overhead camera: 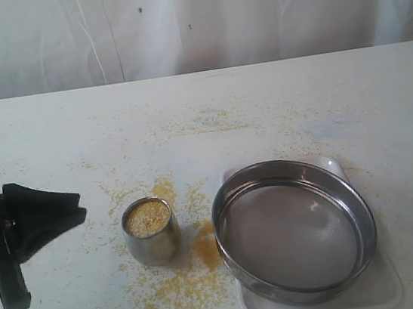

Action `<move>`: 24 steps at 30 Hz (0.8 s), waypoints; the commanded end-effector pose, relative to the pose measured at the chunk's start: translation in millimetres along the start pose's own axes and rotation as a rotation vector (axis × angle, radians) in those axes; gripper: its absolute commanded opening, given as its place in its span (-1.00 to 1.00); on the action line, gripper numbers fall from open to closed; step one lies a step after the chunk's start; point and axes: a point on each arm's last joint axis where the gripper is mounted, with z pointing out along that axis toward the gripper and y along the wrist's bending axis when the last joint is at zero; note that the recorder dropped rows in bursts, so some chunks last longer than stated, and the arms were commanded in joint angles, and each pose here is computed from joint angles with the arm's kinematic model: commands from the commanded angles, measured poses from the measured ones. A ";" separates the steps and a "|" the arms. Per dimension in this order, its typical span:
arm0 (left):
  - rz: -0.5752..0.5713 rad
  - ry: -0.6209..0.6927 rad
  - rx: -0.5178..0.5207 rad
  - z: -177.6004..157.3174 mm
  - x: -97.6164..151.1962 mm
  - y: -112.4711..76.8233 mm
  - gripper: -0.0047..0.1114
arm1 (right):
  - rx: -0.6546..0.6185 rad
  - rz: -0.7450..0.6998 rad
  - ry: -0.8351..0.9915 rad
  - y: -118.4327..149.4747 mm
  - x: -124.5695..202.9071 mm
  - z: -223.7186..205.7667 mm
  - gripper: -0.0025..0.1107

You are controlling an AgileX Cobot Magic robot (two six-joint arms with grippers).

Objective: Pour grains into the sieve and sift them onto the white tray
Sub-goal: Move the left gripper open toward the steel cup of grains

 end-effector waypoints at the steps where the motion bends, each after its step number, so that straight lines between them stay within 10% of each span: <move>1: -0.316 0.154 0.039 31.1 25.6 -7.0 0.89 | -0.003 -0.011 -0.007 0.1 -0.3 -0.2 -0.96; 11: -0.331 -0.069 0.122 36.2 8.2 -10.9 0.88 | -0.003 -0.011 -0.007 0.1 -0.3 -0.2 -0.96; 15: 0.012 0.169 0.088 43.0 27.1 -14.6 0.88 | -0.003 -0.011 -0.007 0.1 -0.3 -0.2 -0.96; 18: 0.144 0.076 -0.031 49.6 15.3 -7.8 0.88 | -0.003 -0.011 -0.007 0.1 -0.3 -0.2 -0.96; 24: 0.159 -0.001 -0.038 61.9 13.1 0.8 0.88 | -0.003 -0.011 -0.007 0.1 -0.3 -0.2 -0.96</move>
